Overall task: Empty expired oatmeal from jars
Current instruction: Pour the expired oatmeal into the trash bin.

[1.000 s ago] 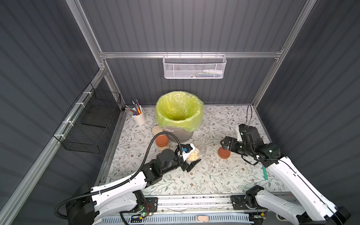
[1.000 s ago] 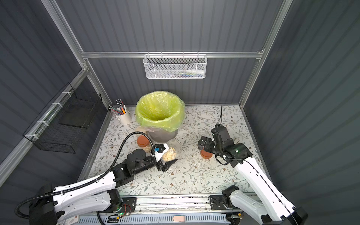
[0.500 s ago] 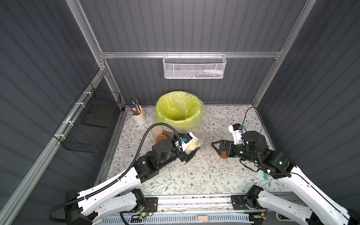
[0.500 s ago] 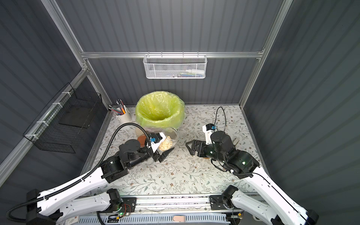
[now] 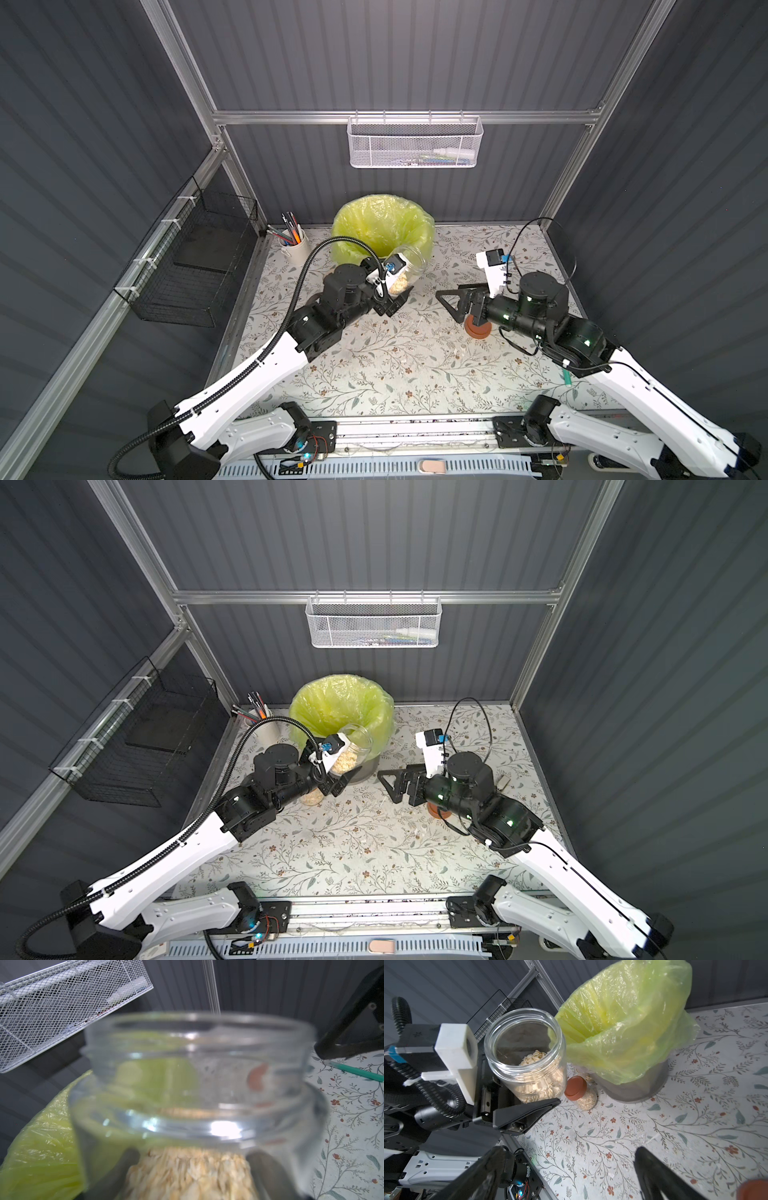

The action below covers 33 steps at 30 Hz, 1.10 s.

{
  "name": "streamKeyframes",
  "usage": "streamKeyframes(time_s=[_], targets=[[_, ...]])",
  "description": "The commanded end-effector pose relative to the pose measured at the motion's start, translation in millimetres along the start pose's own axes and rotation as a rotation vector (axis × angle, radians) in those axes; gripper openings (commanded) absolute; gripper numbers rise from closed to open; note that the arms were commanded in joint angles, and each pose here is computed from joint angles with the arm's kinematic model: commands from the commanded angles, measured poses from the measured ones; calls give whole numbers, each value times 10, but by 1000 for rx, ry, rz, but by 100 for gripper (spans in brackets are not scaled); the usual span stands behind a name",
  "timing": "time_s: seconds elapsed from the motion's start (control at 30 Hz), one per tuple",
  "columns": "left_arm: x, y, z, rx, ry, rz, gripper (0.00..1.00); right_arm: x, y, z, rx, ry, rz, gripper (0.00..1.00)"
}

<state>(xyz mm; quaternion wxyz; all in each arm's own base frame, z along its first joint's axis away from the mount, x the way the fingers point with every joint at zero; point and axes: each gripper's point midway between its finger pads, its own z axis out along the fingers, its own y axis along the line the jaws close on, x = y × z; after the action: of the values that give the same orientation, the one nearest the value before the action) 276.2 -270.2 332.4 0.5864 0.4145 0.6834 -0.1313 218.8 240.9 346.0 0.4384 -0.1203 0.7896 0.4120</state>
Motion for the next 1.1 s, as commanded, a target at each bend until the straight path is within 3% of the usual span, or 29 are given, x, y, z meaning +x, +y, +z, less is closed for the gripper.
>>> streamKeyframes(time_s=[0.0,0.4,0.77,1.07], targets=[[-467,206,-93,-6,-128,19,18,-232,169,83,-51,-68,-58,99],[-654,631,101,11,-130,17,18,-797,198,666,-11,-210,-62,99],[-726,1084,198,2,-180,-21,18,-1220,162,1199,-63,-200,-11,98],[-677,1215,340,-15,-172,-27,18,-1263,191,1579,-113,-163,-6,99]])
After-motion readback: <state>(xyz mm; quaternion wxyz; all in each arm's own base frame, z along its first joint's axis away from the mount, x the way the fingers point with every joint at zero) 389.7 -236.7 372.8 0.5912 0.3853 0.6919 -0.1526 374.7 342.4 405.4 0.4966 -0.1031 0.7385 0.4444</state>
